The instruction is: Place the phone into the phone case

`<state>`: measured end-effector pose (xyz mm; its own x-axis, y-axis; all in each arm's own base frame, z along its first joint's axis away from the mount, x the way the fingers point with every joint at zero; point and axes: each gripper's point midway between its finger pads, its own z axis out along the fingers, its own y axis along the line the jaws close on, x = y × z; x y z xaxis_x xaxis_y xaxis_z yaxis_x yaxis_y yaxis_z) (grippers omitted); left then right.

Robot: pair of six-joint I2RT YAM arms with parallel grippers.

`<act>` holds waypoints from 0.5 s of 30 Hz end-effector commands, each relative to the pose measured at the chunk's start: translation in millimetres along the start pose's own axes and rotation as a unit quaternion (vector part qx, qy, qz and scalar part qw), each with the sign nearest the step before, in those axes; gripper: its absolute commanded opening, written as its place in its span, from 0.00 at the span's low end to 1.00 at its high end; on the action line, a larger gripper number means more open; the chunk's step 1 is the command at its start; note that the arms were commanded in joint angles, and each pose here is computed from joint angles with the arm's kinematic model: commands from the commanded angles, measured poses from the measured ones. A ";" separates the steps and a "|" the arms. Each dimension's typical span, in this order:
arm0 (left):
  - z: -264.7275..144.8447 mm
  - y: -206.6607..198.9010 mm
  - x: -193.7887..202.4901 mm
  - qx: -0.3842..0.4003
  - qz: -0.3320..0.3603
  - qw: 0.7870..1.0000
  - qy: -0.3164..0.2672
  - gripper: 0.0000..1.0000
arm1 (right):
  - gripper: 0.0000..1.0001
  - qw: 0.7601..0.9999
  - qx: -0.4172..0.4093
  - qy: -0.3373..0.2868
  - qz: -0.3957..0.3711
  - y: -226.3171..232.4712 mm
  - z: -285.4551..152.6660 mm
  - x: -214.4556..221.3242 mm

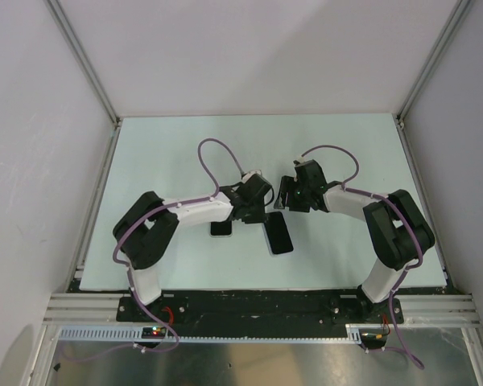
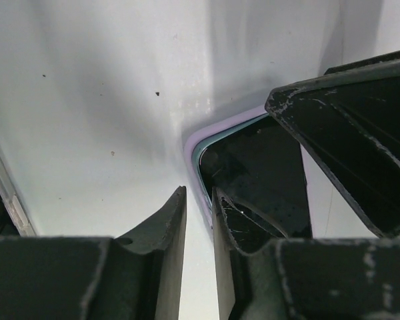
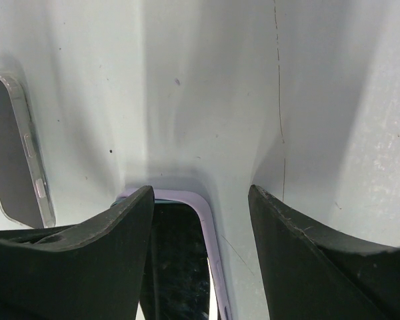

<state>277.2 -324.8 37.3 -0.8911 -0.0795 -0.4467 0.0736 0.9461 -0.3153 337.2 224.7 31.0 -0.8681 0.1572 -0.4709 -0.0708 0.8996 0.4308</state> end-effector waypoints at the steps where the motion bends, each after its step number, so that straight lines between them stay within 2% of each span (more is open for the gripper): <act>1: 4.9 -10.3 -8.8 0.005 -0.001 1.000 -0.009 0.25 | 0.64 1.000 0.010 0.007 -0.009 -2.6 -6.1 2.2; 15: 16.8 -7.6 -0.9 -0.003 0.000 1.000 0.006 0.14 | 0.64 1.000 0.009 0.007 -0.008 -4.3 -7.2 2.6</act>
<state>282.0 -331.6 32.1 -0.8947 -0.0758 -0.4403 0.0738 0.9469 -0.3129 336.3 223.8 31.0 -0.8697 0.1551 -0.4686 -0.0703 0.9007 0.4287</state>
